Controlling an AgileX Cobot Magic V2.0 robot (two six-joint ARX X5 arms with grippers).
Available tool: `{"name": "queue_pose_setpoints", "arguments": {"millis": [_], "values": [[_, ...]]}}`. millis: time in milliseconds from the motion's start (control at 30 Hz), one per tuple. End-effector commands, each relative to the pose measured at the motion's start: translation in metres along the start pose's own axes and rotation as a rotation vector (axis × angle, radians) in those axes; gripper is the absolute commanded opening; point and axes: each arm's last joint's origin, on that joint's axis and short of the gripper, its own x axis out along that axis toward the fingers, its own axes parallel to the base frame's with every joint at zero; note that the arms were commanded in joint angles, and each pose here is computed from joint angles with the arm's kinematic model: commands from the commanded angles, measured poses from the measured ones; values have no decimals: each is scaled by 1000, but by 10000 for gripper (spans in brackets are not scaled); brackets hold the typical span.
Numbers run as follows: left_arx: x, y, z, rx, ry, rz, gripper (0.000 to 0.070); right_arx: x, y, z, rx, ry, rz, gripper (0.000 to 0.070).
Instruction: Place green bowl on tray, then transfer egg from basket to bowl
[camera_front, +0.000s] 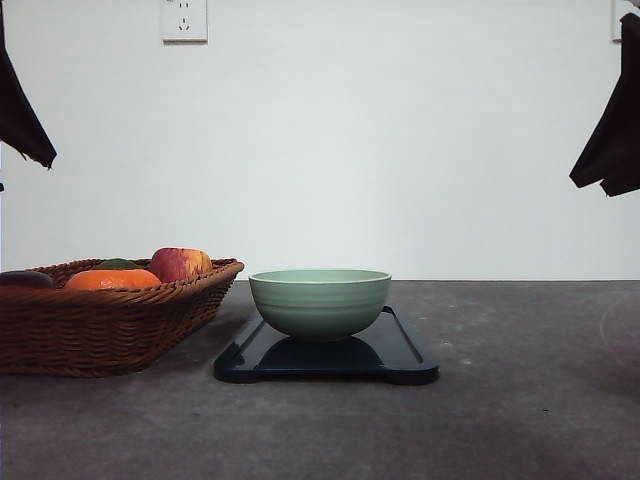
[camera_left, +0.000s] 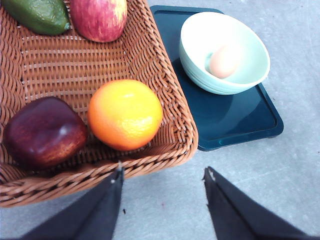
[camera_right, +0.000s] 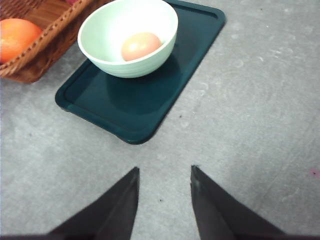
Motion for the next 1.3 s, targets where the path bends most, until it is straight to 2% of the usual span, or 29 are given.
{"name": "queue_pose_setpoints", "arguments": {"millis": [0, 33, 100, 200, 667, 900, 1133, 1267], "values": [[0, -1, 2, -1, -13, -5, 54, -1, 2, 3, -5, -18, 11, 15], [0, -1, 3, -1, -14, -6, 19, -1, 2, 4, -3, -23, 12, 19], [0, -1, 3, 0, -14, -7, 0, -1, 2, 4, 14, -23, 34, 16], [0, -1, 2, 0, -11, -6, 0, -1, 4, 3, 24, -11, 77, 16], [-2, -1, 2, 0, -21, -8, 0, -1, 4, 6, 19, -42, 83, 16], [-23, 13, -5, 31, -157, 57, 0, -1, 4, 6, 19, -42, 83, 16], [-29, 40, -32, 96, -396, 221, 0, -1, 4, 6, 19, -42, 83, 16], [-20, 51, -54, 98, -505, 261, 0, -1, 4, 6, 19, -42, 83, 16]]}}
